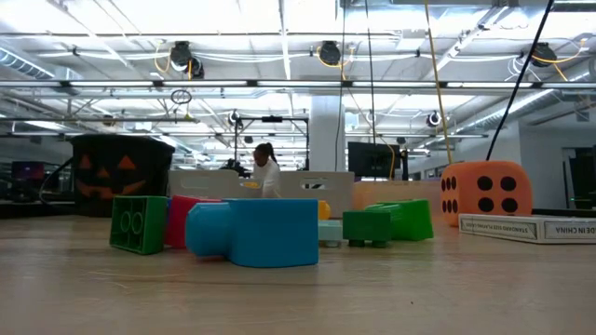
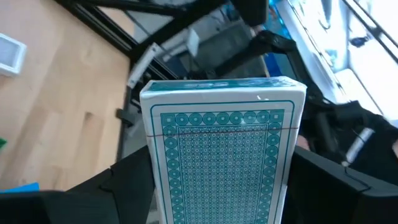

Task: Pick & Place Toys
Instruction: Put the blue deck of cards into the right gray bin

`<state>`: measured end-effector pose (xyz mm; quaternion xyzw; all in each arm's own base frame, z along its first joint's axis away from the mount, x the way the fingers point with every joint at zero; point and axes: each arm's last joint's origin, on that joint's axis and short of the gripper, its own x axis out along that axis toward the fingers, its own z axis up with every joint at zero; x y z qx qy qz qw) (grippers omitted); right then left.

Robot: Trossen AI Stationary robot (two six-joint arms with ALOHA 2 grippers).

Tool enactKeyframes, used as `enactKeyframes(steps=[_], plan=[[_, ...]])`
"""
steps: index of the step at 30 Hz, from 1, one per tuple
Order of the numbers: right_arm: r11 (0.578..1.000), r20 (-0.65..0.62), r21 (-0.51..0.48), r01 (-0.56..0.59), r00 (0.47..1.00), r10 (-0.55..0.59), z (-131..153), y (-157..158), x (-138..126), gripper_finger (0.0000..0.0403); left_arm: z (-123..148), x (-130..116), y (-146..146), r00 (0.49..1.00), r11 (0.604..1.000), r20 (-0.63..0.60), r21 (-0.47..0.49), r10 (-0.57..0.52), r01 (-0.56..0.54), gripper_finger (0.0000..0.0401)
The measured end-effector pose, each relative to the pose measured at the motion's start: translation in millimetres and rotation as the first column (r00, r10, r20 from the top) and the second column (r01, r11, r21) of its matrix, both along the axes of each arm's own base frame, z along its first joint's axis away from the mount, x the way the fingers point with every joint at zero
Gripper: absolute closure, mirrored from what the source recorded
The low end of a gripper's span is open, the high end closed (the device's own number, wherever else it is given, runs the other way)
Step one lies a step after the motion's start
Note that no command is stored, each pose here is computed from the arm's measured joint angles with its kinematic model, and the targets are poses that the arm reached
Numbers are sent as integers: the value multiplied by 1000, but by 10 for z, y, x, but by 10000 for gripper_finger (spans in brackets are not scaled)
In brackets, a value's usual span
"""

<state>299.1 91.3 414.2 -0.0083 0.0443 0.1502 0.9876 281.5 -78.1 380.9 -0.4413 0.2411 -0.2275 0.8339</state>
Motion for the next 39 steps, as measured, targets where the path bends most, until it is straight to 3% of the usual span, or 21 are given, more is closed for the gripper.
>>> enactKeyframes(steps=[2, 9, 15, 23, 31, 39], plan=[[1000, 4, -11, 12, 1000, -12, -12, -52, 38, 159, 0, 8, 46, 1000, 1000, -4, -13, -28, 28, 93], [993, 112, 18, -113, 988, 110, -8, -89, 213, 163, 44, 35, 183, 996, 995, 32, -48, -81, 82, 81], [994, 98, 18, -112, 989, 110, -107, -114, 337, 171, 108, 56, 285, 993, 993, 88, -72, -83, 90, 98], [993, 137, 22, -116, 984, 111, -81, -165, 364, 173, 74, 94, 322, 993, 990, 62, -93, -98, 103, 73], [993, 144, 23, -119, 983, 115, -102, -197, 407, 186, 9, 226, 336, 991, 986, 71, -113, -115, 123, 98], [982, 114, 46, -183, 978, 177, -190, -156, 479, 189, -18, 298, 330, 985, 973, 73, -155, -158, 168, 73]])
